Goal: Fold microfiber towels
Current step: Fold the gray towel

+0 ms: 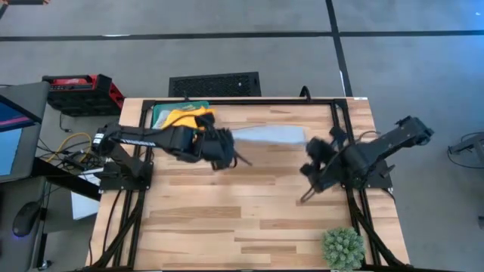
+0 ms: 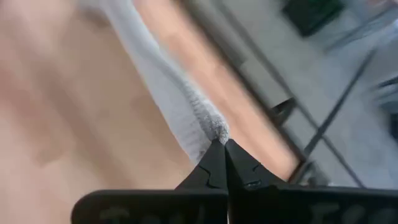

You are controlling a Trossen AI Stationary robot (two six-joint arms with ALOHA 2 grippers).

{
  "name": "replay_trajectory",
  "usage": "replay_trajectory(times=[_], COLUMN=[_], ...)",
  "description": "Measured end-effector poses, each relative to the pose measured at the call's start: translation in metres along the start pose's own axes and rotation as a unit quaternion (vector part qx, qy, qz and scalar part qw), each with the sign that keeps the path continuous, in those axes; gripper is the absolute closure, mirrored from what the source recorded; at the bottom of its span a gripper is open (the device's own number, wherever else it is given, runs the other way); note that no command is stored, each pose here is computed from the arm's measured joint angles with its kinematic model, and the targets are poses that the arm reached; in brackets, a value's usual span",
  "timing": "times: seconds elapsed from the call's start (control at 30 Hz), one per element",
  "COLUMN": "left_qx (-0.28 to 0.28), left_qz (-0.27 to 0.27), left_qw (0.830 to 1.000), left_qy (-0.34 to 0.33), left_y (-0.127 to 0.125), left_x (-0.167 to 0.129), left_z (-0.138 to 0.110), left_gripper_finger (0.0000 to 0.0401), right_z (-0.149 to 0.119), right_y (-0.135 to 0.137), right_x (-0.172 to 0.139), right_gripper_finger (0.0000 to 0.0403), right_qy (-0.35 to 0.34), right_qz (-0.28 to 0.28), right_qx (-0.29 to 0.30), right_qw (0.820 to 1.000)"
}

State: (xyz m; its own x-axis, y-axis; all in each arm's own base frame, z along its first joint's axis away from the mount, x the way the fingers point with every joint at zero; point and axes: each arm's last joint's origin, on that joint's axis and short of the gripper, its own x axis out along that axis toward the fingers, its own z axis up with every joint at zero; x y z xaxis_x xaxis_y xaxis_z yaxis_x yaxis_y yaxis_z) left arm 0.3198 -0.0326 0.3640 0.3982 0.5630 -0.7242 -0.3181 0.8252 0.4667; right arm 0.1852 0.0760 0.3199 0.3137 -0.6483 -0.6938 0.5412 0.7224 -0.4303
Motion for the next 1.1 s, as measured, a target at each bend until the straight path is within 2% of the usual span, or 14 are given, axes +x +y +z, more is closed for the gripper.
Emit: replay_trajectory(times=[0.13,0.3,0.4,0.63,0.9,1.1], left_qx=[0.013,0.035,0.036,0.033,0.018,0.005], left_qz=[-0.051,-0.102,-0.128,-0.152,-0.164,-0.165], left_qw=[0.998,0.992,0.988,0.984,0.978,0.978], left_qy=[0.037,0.062,0.074,0.087,0.130,0.128], left_y=[-0.031,-0.072,-0.095,-0.135,-0.169,-0.174], left_x=[-0.003,-0.001,-0.002,-0.007,-0.001,-0.003], left_z=[-0.008,-0.018,-0.024,-0.036,-0.048,-0.050], left_gripper_finger=[0.0401,0.0401,0.0401,0.0401,0.0401,0.0401], right_z=[-0.013,-0.030,-0.039,-0.058,-0.074,-0.075], right_y=[0.034,0.068,0.089,0.126,0.154,0.162], right_x=[-0.002,-0.005,-0.009,-0.016,-0.010,-0.005], right_gripper_finger=[0.0401,0.0401,0.0401,0.0400,0.0400,0.0400], right_qy=[0.050,0.112,0.127,0.138,0.170,0.182], right_qz=[0.024,0.057,0.094,0.151,0.158,0.157], right_qx=[-0.039,-0.052,-0.060,-0.059,-0.067,-0.069], right_qw=[0.998,0.991,0.986,0.977,0.971,0.968])
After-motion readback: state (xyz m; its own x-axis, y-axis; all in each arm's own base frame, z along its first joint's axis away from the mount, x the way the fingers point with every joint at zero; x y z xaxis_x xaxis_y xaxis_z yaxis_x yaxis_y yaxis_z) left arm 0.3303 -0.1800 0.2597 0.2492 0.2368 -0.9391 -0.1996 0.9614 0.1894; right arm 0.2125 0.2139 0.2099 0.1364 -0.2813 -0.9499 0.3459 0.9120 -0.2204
